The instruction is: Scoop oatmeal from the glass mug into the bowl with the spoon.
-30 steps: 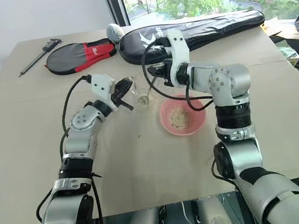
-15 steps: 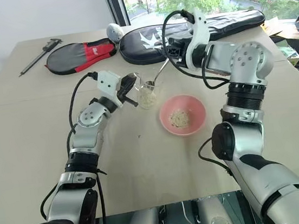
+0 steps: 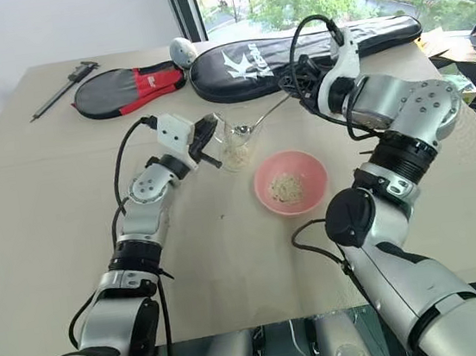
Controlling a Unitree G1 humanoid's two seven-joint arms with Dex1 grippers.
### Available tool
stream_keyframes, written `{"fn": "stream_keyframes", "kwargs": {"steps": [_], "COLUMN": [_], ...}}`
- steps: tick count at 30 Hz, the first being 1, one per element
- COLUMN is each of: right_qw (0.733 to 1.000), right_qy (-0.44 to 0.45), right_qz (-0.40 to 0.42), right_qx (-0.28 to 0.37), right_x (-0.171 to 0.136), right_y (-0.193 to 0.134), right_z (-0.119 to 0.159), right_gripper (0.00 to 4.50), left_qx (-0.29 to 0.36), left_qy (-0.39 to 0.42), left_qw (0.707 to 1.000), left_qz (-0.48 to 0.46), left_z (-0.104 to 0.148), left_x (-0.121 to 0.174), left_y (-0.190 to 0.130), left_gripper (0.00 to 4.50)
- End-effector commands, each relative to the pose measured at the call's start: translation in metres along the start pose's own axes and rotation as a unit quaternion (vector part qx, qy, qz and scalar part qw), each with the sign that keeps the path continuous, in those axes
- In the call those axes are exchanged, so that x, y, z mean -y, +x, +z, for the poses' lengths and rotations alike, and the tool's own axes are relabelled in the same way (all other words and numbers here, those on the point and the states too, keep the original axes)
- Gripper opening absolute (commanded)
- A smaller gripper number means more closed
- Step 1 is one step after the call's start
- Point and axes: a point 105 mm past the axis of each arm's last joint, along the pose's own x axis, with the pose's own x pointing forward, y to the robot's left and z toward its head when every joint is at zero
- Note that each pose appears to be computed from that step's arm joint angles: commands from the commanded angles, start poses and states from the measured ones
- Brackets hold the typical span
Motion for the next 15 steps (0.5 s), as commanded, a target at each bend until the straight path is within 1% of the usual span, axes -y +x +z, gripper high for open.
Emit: {"fn": "stream_keyframes", "kwargs": {"steps": [1,6,15], "right_qw": [0.999,0.997,0.995], "right_qy": [0.011,0.045,0.071], "right_qz": [-0.009,-0.018,-0.007], "right_qx": [0.043,0.058,0.072], "right_x": [-0.001,0.006,0.007], "right_y": [-0.012,-0.017,-0.025], "right_z": [0.014,0.016,0.023], "right_gripper": [0.00,0.00,0.00], "left_qx": [0.005,0.009,0.009], "left_qy": [0.013,0.019,0.025], "left_qw": [1.000,1.000,1.000], "left_qz": [0.013,0.006,0.001], "left_z": [0.000,-0.001,-0.005], "left_x": [-0.006,-0.001,-0.001], "left_y": [-0.001,0.003,-0.001], "left_gripper": [0.01,0.01,0.01]}}
